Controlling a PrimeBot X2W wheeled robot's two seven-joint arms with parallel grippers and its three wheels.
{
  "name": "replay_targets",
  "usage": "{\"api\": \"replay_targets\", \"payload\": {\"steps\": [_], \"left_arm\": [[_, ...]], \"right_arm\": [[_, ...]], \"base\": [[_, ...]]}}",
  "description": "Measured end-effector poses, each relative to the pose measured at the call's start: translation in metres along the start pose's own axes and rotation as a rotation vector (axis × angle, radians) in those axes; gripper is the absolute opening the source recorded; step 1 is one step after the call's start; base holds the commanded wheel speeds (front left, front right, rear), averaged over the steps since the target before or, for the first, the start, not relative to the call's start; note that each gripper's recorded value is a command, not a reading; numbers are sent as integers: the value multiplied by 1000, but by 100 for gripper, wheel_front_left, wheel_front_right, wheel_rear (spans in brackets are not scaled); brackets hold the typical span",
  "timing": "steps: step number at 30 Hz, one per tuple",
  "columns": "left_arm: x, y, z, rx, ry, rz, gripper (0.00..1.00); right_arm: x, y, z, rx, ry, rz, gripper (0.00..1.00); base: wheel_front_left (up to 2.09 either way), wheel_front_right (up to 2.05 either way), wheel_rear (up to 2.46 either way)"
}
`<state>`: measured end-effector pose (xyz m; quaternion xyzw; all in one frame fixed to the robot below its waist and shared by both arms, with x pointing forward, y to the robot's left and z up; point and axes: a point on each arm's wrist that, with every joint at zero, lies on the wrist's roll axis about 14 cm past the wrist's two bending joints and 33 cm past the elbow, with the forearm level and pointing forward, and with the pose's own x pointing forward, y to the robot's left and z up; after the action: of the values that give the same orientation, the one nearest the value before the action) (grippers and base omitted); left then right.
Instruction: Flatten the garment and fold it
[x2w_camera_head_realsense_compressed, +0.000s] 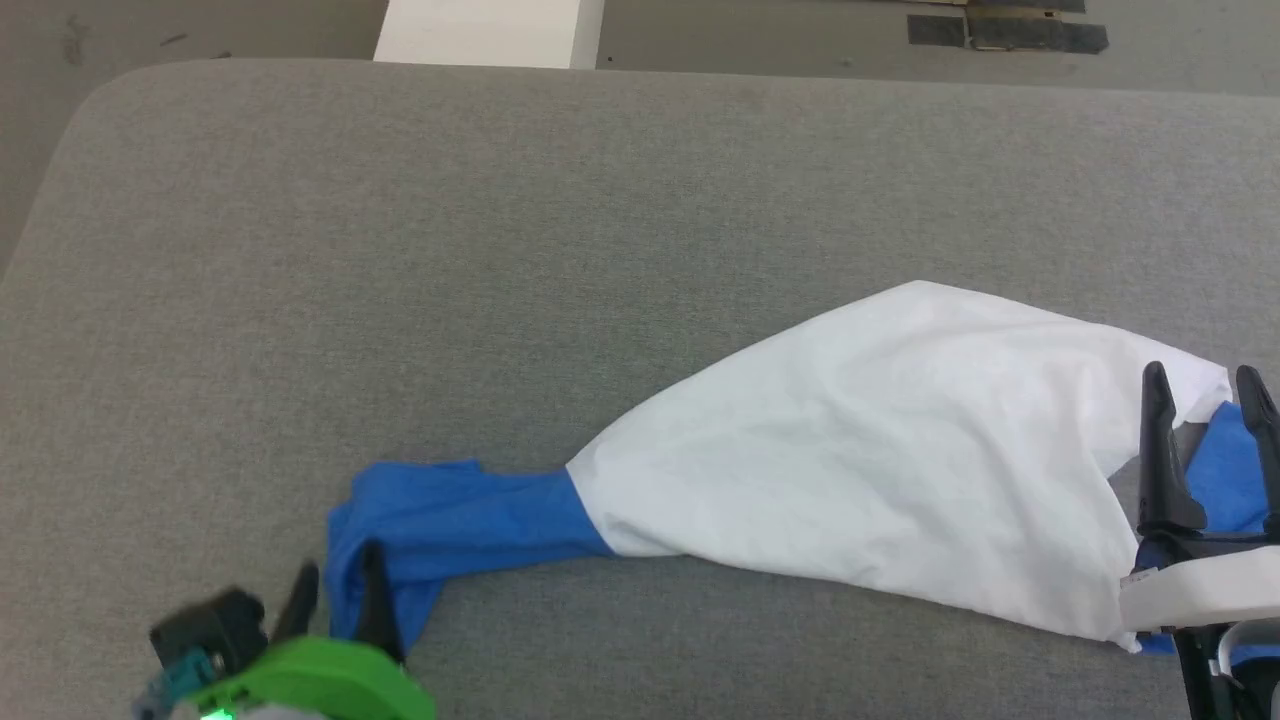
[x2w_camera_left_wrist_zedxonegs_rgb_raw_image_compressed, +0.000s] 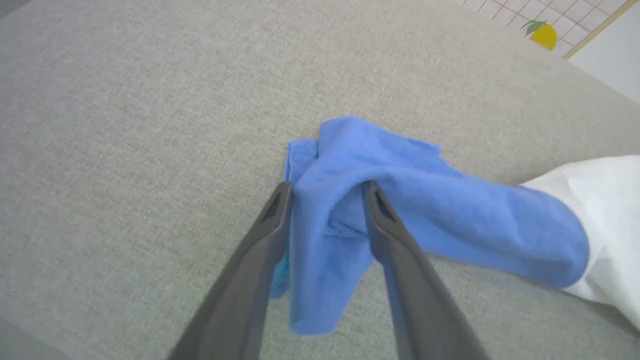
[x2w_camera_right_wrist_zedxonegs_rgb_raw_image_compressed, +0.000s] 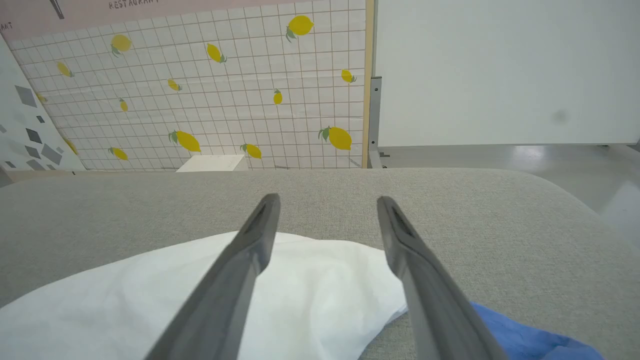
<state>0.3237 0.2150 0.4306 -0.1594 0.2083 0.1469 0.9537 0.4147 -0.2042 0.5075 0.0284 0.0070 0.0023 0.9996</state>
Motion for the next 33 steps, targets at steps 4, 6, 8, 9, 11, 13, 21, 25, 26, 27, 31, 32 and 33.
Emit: {"api": "replay_targets", "payload": {"steps": [4,6,8,9,11,13,21,25,26,27,31,32,33], "left_arm": [[13,-65,87,2,-252,-244,100],[17,-93,114,72,-324,-332,100],[22,-122,125,153,-348,-416,100],[26,-138,126,196,-346,-463,100],[36,-169,122,255,-317,-553,100],[48,-200,109,320,-259,-638,100],[86,-271,11,531,122,-856,100],[94,-276,-33,624,292,-900,100],[95,-277,-44,645,336,-909,100],[95,-276,-55,667,383,-915,100],[95,-274,-81,726,494,-938,100],[97,-274,-83,746,501,-940,100],[99,-273,-85,764,501,-940,41]], "right_arm": [[3,5,1,1,0,14,100],[5,3,0,-1,0,9,100],[7,0,0,-3,-4,1,100],[9,-2,1,-5,-7,-6,100],[12,-7,2,-10,-14,-19,100],[16,-12,2,-15,-17,-34,100],[20,-35,-9,-42,9,-98,100],[18,-45,-13,-57,23,-126,100],[18,-48,-14,-61,27,-135,100],[18,-50,-15,-64,31,-142,100],[16,-57,-22,-73,54,-159,100],[16,-57,-24,-74,60,-161,100],[16,-57,-26,-74,65,-162,100]], "base": [[0,0,0],[0,0,0],[0,0,0],[0,0,0],[0,0,0],[0,0,0],[0,0,0],[0,0,0],[0,0,0],[0,0,0],[0,0,0],[0,0,0],[0,0,0]]}}
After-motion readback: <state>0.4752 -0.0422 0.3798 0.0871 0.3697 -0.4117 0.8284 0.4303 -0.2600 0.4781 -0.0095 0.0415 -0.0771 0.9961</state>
